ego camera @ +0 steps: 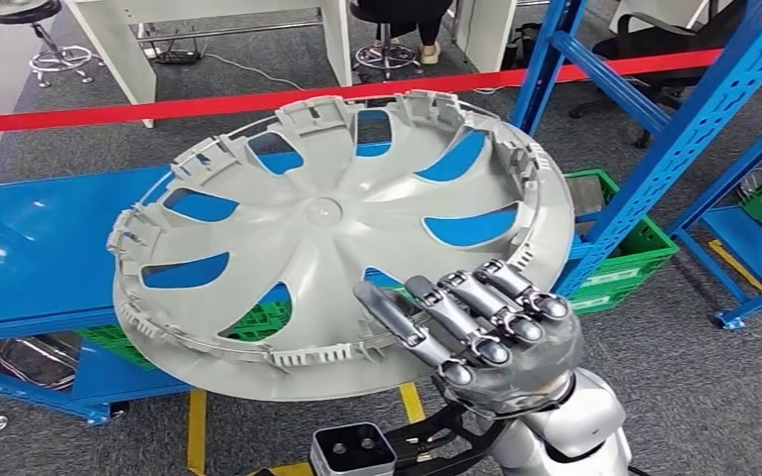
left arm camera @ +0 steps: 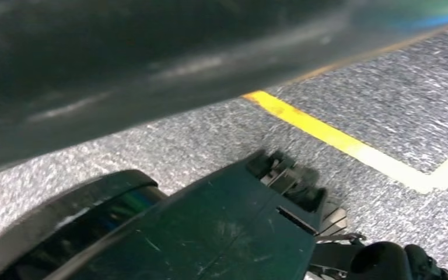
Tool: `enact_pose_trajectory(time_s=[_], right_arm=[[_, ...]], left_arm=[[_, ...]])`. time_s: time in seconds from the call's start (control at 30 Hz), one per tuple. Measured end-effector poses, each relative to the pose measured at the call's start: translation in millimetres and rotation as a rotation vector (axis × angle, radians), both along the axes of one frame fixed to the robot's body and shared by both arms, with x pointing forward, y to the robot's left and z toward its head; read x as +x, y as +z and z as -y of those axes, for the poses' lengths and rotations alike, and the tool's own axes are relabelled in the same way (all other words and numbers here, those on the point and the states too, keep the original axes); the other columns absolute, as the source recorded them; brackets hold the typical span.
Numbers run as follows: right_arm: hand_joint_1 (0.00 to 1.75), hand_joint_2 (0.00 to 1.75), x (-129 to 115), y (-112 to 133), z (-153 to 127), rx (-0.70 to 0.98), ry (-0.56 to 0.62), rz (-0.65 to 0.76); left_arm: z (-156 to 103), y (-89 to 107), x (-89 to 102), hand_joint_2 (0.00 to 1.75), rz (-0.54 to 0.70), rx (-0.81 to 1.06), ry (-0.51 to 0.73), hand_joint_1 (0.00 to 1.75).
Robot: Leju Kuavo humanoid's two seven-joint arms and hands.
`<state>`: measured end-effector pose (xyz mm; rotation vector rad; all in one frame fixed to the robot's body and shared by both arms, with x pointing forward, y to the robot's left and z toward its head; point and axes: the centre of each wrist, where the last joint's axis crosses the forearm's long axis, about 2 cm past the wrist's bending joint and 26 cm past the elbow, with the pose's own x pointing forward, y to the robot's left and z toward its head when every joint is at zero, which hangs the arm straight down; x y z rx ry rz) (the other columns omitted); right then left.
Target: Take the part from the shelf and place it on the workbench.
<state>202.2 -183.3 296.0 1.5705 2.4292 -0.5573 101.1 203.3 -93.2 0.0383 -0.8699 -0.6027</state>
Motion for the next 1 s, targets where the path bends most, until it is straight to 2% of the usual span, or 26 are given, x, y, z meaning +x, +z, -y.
enact_pose_trajectory(time_s=[0.53, 1.0], right_arm=[[1.75, 1.75, -1, 1, 1, -0.001, 0.0, 0.004], [1.75, 1.75, -1, 1, 1, 0.026, -0.008, -0.006]], left_arm=[[-2, -0.2, 0.4, 0.0, -0.006, 0.016, -0.006, 0.0], [-12, -3.6, -7.4, 0.0, -0.041, 0.036, 0.014, 0.0]])
